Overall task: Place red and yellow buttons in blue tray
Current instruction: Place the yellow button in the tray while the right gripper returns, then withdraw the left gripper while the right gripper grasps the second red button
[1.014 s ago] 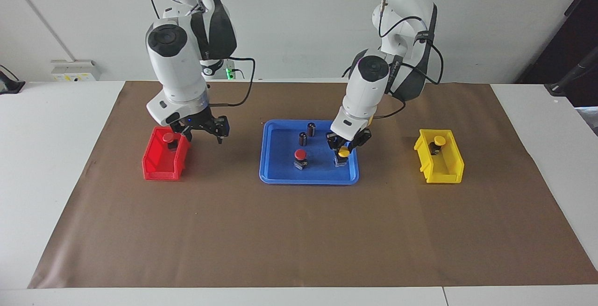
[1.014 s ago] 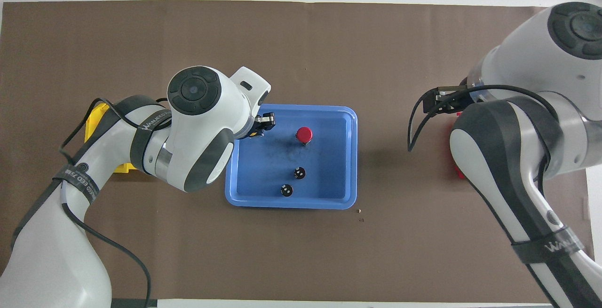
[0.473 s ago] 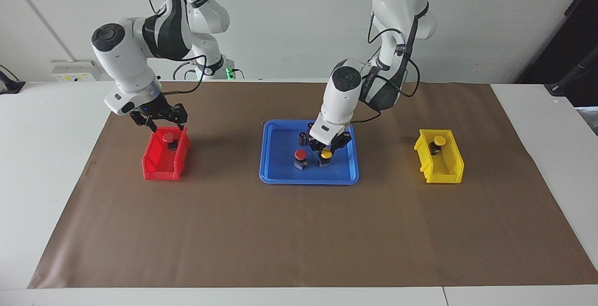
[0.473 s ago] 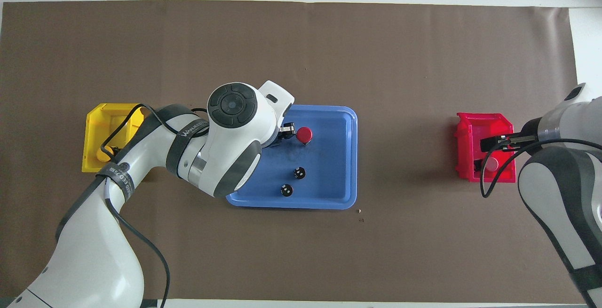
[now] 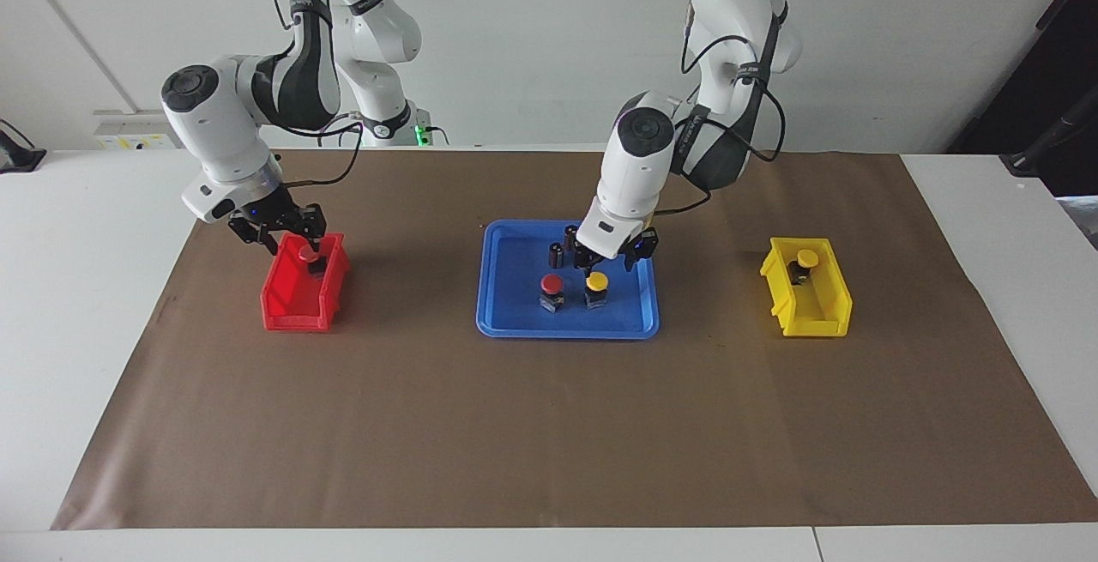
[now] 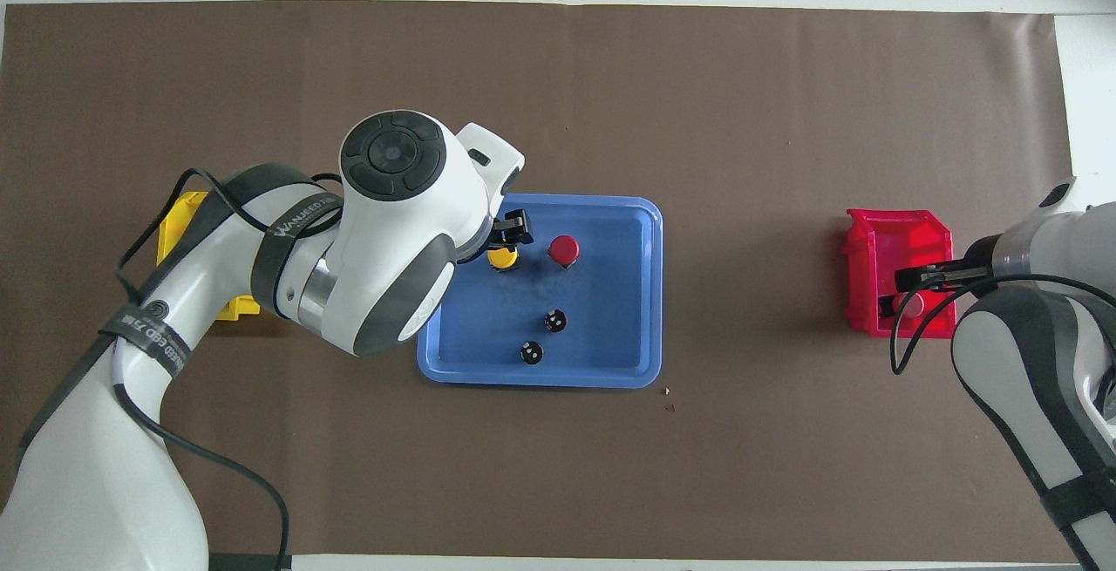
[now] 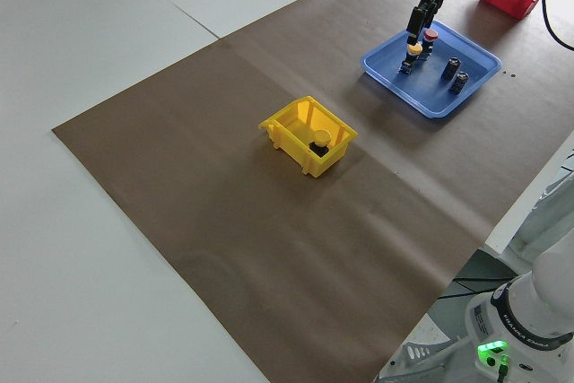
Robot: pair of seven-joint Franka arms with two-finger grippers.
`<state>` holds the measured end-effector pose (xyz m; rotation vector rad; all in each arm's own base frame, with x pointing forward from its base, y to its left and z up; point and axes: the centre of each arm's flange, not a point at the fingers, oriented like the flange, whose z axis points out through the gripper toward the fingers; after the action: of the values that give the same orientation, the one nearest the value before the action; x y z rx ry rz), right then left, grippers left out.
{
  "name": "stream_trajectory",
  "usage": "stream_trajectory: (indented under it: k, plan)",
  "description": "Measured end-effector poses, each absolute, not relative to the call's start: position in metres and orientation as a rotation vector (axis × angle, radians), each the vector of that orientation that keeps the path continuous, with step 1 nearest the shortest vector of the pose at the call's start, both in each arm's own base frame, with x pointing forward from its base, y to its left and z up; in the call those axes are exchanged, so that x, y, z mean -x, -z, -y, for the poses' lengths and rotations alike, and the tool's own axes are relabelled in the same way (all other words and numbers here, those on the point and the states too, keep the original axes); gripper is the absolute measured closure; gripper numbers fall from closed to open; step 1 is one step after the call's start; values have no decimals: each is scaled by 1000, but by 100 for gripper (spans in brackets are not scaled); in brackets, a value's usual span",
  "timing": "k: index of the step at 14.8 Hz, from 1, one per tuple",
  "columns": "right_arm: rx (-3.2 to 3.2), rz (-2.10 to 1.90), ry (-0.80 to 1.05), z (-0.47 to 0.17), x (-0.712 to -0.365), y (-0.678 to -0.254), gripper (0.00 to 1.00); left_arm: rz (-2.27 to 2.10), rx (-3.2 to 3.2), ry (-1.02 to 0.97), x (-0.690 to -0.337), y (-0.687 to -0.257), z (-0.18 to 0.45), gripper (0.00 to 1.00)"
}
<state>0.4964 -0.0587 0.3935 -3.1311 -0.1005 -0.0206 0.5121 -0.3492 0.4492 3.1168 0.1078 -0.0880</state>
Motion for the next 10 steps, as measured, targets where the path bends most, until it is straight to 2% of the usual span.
stream_trajectory:
  k: [5,8,10]
  plan:
    - [3131,100,21,58,-492,-371,36,154,-3118,179,-543,-550,176,0]
    - [3131,118,19,58,-486,-360,37,236,-3092,145,-547,-587,66,0]
    - [3129,129,8,61,-483,-355,38,230,-3089,111,-544,-599,29,0]
